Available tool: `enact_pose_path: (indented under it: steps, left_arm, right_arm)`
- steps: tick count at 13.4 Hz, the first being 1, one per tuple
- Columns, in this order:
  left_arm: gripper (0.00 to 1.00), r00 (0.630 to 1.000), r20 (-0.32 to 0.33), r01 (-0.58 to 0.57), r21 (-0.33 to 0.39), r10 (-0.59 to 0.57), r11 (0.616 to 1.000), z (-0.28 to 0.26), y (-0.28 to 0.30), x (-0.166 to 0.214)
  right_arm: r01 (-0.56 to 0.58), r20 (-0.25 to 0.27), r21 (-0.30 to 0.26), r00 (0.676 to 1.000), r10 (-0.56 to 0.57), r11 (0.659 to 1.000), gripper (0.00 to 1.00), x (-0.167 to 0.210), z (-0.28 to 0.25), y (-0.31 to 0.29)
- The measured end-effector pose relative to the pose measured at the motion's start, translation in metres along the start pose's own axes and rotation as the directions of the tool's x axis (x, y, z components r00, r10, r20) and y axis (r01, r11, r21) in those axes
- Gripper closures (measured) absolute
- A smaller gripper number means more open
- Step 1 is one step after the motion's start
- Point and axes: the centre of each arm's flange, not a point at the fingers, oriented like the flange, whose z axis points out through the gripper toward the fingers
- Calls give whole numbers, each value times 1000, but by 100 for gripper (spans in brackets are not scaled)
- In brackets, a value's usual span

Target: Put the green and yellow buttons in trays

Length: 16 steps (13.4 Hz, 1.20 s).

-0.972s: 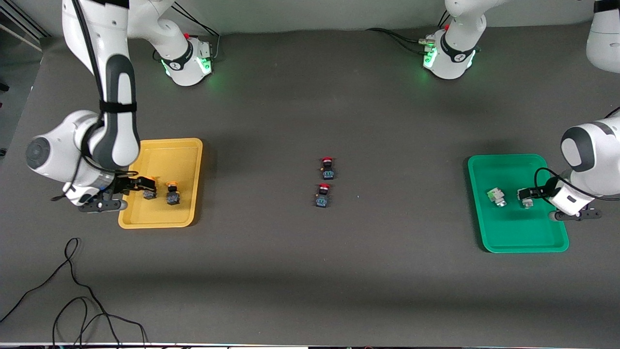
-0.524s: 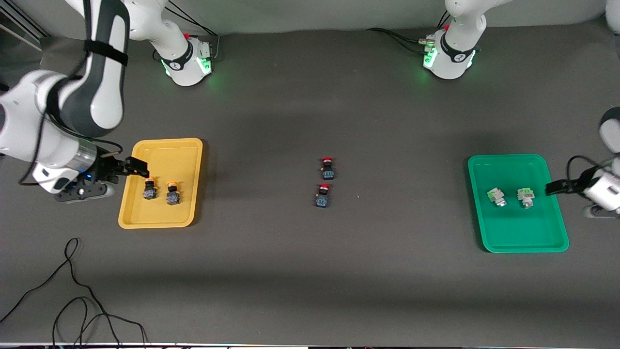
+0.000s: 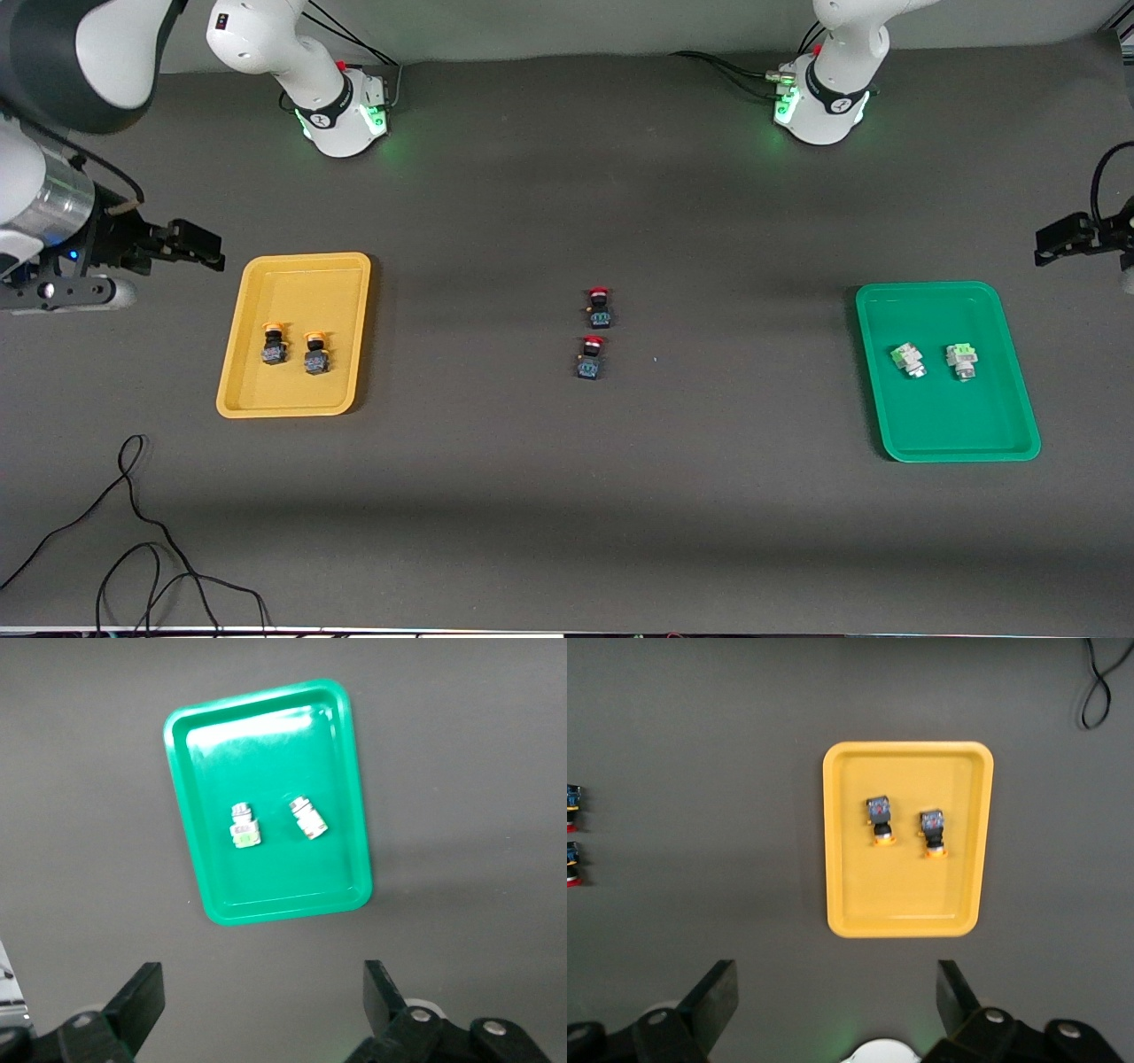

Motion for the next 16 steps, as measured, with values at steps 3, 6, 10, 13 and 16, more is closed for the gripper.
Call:
enact_pose_path:
  steps: [3,6,10,13,16]
  left_arm:
    - [0,999,-15,-46,-10,46,999,-7,45,10]
    - [0,998,-33,-58,-9,58,998,-12,78,16]
    - [0,997,-52,-55,-31,53,998,-7,82,24]
    - [0,998,-49,35,-52,-38,998,-7,79,24]
    - [0,993,-32,114,-59,-116,992,-7,80,22]
  right_arm:
    - [-40,7,-4,999,40,999,0,-1,-1,3]
    - [-47,9,-3,999,47,999,0,-1,-1,6]
    - [-48,33,1,998,48,999,0,-2,2,6]
    - [-67,69,6,995,66,998,0,8,14,8]
    - [-89,100,-2,991,89,996,0,22,17,-1]
